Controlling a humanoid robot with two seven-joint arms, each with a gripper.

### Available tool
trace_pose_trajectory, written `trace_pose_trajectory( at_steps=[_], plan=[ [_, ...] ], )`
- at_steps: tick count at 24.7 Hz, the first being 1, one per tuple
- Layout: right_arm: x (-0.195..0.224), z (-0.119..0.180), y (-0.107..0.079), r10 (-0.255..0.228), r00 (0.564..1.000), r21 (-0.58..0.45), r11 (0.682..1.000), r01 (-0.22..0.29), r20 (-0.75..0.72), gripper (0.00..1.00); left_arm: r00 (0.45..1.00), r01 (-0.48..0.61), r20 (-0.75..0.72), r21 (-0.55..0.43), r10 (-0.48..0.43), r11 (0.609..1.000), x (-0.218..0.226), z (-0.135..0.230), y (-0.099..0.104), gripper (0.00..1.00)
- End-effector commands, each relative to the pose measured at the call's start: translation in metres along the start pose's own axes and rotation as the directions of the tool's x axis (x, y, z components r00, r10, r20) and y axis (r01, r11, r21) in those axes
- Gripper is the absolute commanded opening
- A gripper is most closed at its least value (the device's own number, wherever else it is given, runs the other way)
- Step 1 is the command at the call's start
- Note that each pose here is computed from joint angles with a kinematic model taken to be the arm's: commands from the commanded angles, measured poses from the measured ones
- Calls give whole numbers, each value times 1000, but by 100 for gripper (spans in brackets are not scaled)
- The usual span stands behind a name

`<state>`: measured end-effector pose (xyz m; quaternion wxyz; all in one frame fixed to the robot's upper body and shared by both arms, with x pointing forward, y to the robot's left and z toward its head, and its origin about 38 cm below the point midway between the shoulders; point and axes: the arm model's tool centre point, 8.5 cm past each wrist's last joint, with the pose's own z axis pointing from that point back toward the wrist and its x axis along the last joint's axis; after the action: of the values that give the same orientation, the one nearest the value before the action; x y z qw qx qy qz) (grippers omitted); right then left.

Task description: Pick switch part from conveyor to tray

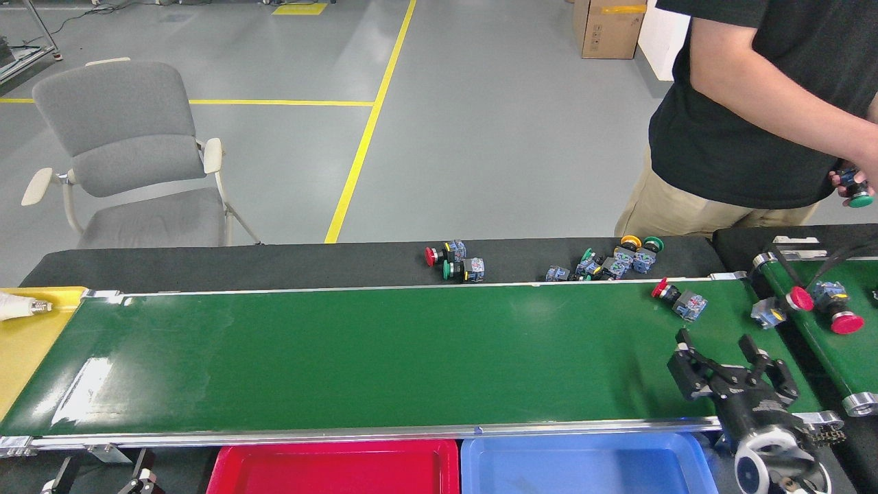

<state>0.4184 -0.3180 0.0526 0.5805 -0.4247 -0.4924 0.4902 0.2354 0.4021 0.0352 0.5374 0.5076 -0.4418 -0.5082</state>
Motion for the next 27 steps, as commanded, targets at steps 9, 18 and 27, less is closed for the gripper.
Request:
trace_pose_trajectory(
  at_steps=[9,18,27],
  plan=[
    [4,-42,-5,83,996,71,994,-80,-39,98,1000,14,9,20,-14,1000,-2,-3,7,100],
    [26,-74,-4,129,990,129,984,-121,-54,97,998,10,54,36,-12,999,13,-16,11,100],
    [48,-79,1,193,981,146,971,-191,-1,10,997,5,71,51,-8,999,19,-23,15,100]
  ],
)
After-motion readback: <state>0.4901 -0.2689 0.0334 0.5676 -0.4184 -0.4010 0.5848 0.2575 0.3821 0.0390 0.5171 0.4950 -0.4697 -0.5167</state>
